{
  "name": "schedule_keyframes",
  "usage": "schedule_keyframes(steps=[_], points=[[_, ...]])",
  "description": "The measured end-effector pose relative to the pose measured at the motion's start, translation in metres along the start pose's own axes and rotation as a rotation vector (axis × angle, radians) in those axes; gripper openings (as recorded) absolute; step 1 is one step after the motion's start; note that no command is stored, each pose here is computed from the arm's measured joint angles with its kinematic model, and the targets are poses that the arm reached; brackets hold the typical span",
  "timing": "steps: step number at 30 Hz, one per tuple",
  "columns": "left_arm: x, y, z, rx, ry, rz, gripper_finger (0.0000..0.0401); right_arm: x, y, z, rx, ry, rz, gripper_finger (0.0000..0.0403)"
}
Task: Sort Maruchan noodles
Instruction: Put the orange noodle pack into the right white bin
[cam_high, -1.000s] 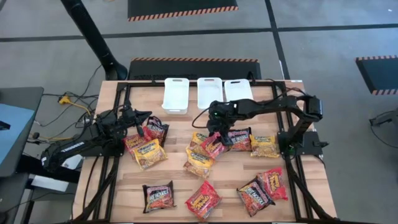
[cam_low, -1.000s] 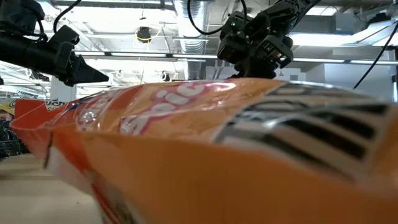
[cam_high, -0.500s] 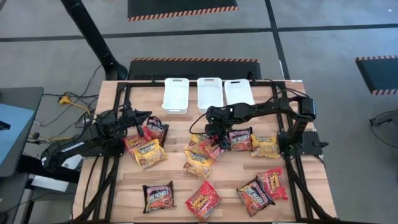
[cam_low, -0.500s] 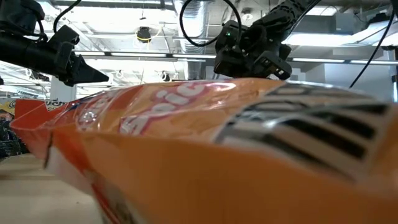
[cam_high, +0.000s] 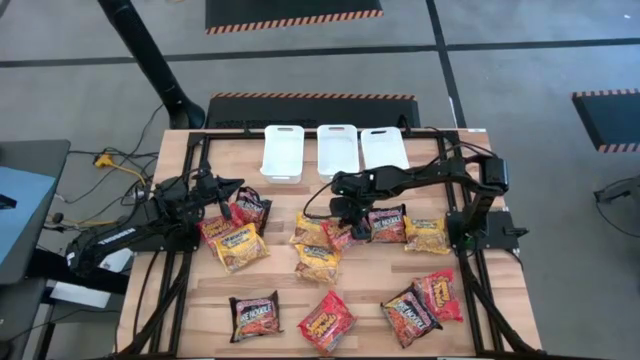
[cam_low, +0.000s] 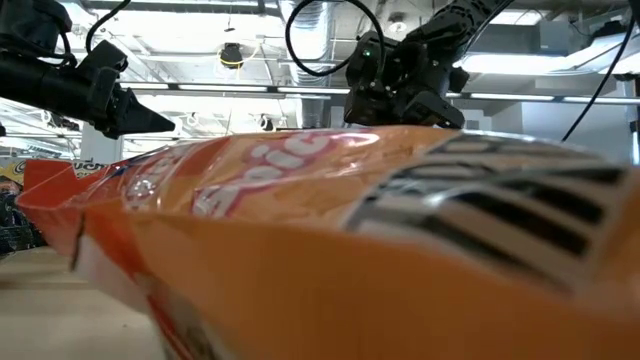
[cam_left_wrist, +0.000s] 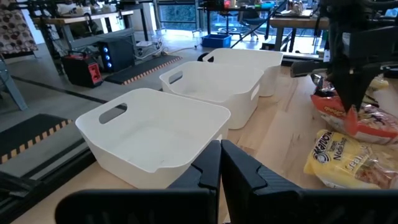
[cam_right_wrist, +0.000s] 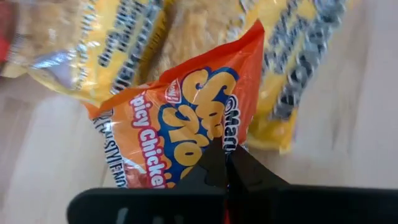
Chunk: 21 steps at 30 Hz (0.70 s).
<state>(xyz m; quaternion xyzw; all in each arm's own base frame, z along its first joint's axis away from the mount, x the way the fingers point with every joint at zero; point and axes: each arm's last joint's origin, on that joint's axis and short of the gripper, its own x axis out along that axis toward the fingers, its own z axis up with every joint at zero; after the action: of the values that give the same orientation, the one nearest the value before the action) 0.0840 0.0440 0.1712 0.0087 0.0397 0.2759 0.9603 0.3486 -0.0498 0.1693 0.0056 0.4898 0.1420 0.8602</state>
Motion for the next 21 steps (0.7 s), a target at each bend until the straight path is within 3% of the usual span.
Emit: schedule_keyframes(steps=[14,21], points=[[0.000,0.000,0.000,0.000,0.000,0.000,0.0000,-0.035,0.005,0.041,-0.025,0.027,-0.149,0.0004],[0.000,0.000,0.000,0.000,0.000,0.000,0.0000,-0.064,0.006,0.067,-0.071,0.046,-0.314,0.0004]])
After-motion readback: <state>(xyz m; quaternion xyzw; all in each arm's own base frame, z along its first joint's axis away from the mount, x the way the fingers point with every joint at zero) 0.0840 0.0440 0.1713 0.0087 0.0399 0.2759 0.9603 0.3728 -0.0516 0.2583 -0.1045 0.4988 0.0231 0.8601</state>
